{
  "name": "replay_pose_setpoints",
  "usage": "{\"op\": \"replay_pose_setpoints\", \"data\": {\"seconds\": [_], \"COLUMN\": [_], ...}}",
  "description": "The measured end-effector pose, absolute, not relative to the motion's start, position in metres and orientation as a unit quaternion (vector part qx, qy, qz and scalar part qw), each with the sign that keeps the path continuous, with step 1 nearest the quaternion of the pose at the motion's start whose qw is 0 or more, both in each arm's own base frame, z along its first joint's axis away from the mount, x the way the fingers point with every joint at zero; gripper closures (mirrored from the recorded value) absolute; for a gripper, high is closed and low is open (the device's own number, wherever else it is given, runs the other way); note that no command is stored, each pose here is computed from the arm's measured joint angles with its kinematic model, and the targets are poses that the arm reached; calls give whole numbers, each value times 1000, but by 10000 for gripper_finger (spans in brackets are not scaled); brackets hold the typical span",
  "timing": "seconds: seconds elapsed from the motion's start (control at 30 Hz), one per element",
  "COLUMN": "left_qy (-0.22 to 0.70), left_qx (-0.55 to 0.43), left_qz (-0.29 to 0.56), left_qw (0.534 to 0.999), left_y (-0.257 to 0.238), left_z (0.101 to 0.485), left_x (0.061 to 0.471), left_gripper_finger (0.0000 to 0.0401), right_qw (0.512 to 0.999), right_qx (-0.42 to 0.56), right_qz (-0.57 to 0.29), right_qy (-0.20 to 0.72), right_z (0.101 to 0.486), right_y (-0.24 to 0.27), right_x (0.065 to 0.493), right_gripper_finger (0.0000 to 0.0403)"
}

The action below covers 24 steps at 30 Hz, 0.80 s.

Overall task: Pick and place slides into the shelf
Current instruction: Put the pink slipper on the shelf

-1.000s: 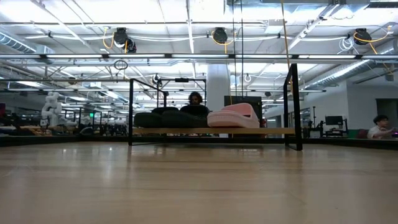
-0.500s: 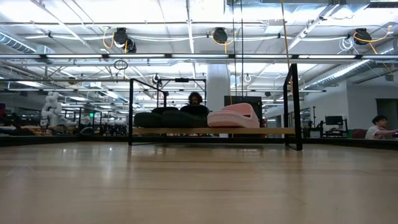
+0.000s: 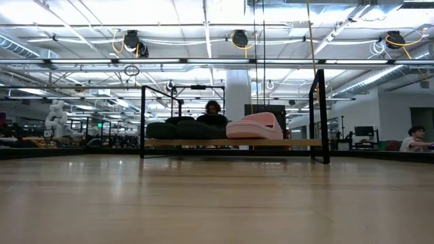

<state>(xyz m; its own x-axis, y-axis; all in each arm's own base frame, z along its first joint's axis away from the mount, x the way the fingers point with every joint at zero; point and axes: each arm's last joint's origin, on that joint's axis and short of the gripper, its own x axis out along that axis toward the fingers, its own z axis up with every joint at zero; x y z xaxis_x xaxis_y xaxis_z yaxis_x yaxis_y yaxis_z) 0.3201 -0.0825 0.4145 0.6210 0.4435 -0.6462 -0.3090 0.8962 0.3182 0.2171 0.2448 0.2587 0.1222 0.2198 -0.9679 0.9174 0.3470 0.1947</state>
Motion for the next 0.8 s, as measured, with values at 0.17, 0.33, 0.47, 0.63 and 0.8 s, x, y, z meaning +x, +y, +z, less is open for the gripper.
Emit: {"op": "replay_pose_setpoints", "data": {"seconds": [0.17, 0.33, 0.47, 0.63, 0.8], "left_qy": [382, 383, 383, 383, 383], "left_qx": [94, 96, 99, 106, 107], "left_qz": [208, 207, 206, 207, 207], "left_qw": [895, 895, 895, 894, 894], "left_y": [-82, -83, -82, -82, -82], "left_z": [414, 415, 415, 415, 415], "left_x": [320, 320, 320, 320, 320], "left_gripper_finger": [213, 212, 213, 213, 213], "right_qw": [551, 538, 539, 536, 517], "right_qx": [470, 462, 472, 470, 463], "right_qz": [-329, -341, -333, -341, -348], "right_qy": [605, 617, 614, 613, 630], "right_z": [243, 228, 220, 211, 197], "right_y": [236, 231, 231, 227, 223], "right_x": [216, 213, 215, 215, 210], "right_gripper_finger": [229, 229, 229, 229, 229]}}
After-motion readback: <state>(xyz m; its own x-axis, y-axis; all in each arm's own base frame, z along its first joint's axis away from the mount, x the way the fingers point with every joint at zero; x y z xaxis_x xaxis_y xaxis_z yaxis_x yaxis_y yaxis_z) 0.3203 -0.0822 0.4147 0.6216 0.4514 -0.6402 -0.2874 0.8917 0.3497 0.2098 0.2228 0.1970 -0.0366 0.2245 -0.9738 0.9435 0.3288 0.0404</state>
